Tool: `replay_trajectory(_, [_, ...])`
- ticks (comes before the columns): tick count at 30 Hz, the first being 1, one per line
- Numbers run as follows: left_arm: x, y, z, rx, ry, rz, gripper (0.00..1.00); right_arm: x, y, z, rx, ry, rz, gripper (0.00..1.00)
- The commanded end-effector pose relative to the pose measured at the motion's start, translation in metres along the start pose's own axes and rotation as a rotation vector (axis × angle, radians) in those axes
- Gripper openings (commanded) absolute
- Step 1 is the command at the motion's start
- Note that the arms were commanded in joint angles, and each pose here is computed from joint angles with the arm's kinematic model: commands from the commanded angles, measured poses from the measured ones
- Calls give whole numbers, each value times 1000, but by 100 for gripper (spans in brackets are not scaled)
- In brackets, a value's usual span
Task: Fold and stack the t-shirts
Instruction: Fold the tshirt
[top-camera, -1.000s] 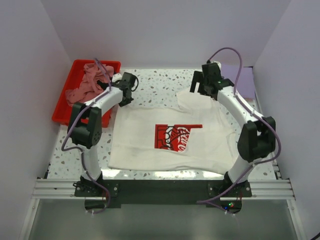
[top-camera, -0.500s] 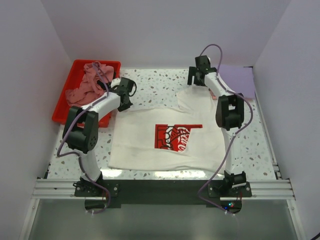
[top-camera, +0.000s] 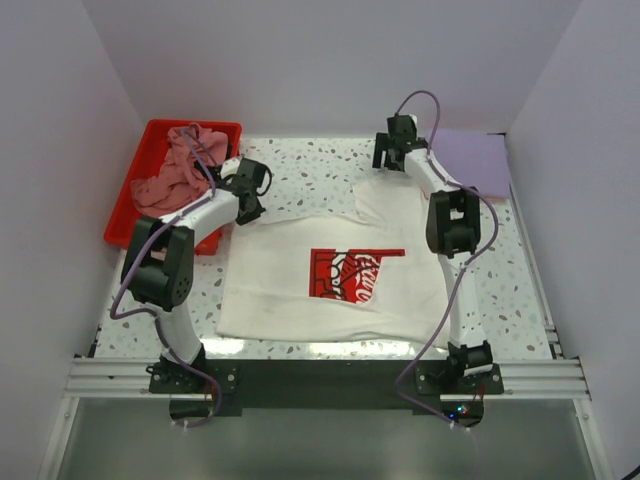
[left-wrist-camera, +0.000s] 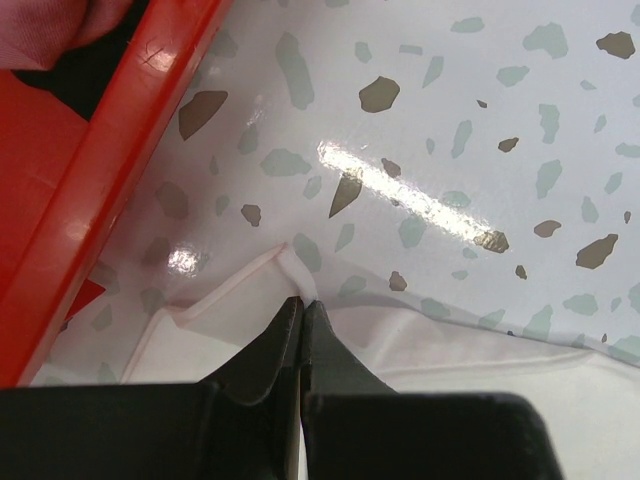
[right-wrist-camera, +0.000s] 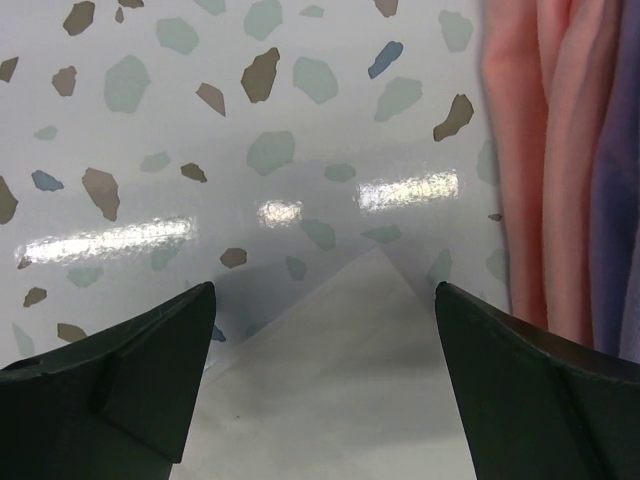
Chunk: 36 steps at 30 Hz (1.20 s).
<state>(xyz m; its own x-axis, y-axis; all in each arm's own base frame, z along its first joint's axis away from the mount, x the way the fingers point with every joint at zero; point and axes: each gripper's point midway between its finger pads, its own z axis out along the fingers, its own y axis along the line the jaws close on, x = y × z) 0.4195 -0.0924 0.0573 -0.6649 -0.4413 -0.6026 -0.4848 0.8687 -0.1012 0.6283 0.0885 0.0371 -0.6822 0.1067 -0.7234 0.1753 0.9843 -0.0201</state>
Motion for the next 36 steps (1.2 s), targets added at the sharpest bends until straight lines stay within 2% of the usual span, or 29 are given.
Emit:
replay_trajectory(1, [-21,-10,-16,55,-69,-46,0,-14,-6,6,37,-45,36,93])
replay_trajectory(3, [-21,-11,-16,56,-70,-46,0,-18,-6,-1,26,-48,24,84])
replay_trajectory(4, [-20,-10,-15,54,-66,-45,0,-10,-7,0,25,-32,15,76])
replay_trajectory(6, [-20,-10,-16,54,-66,-45,0,-10,-8,-4,25,-32,9,72])
replay_trajectory(7, [-19,-10,-15,52,-64,-45,0,-8,-9,-8,27,-21,4,62])
replay_trajectory(11, [-21,-10,-18,57,-69,-46,0,1,-13,-19,26,0,12,45])
replay_trajectory(12, [-21,-10,-19,58,-71,-46,0,1,-14,-22,27,-2,20,38])
replay_trajectory(15, [-23,-11,-22,66,-73,-49,0,4,-16,-27,20,-10,27,24])
replay_trajectory(16, [-23,-11,-22,66,-73,-49,0,5,-16,-28,21,-7,26,12])
replay_trajectory(18, [-23,-11,-23,68,-71,-50,0,1,-13,-30,2,-8,16,0])
replay_trajectory(23, [-20,-14,-27,80,-68,-49,0,-20,-9,-49,-38,-70,25,0])
replay_trajectory(24, [-20,-14,-29,82,-69,-48,0,-35,-9,-65,-50,-107,29,0])
replay_trajectory(26, [-18,-14,-34,91,-72,-49,0,-28,-12,-75,-59,-102,27,0])
replay_trajectory(27, [-19,-12,-36,90,-76,-52,0,-47,-15,-99,-72,-156,46,0])
replay_trajectory(28, [-15,-10,-36,86,-72,-52,0,-28,-19,-100,-65,-123,36,0])
replay_trajectory(30, [-15,-10,-45,105,-84,-54,0,-27,-26,-119,-64,-147,55,0])
replay_trajectory(36, [0,0,-61,125,-88,-57,0,18,-51,-177,-68,-113,99,0])
